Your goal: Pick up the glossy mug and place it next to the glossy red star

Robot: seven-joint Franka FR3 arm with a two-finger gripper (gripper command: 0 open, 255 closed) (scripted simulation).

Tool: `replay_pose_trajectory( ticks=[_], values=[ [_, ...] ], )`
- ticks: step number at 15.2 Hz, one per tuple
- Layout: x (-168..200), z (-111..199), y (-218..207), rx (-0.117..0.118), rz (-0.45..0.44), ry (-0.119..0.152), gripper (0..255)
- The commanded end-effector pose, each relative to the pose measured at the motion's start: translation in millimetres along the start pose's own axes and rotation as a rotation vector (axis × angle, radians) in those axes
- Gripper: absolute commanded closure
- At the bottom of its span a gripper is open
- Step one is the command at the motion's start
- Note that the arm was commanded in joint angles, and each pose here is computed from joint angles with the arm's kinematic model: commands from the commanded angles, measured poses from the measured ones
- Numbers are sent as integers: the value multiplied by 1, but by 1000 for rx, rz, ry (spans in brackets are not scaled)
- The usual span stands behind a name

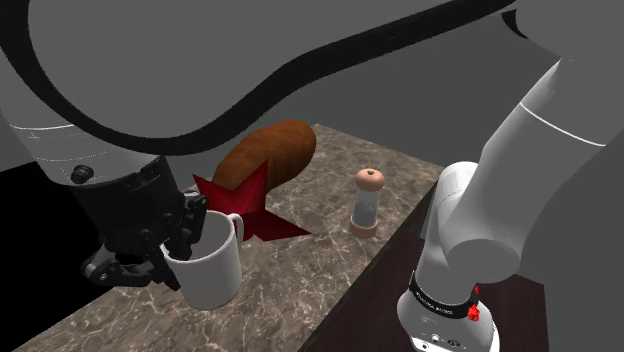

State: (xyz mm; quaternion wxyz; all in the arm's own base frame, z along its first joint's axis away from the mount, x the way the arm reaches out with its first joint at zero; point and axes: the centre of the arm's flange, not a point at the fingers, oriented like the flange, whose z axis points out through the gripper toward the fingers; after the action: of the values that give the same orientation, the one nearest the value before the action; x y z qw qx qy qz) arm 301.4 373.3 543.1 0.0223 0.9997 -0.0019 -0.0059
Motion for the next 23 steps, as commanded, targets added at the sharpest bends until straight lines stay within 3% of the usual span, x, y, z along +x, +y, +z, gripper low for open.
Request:
replay_pose_trajectory(
  ticks=[1,23],
  values=[
    [0,10,0,1,0,1,255],
    [1,126,-6,1,0,1,255]
  ],
)
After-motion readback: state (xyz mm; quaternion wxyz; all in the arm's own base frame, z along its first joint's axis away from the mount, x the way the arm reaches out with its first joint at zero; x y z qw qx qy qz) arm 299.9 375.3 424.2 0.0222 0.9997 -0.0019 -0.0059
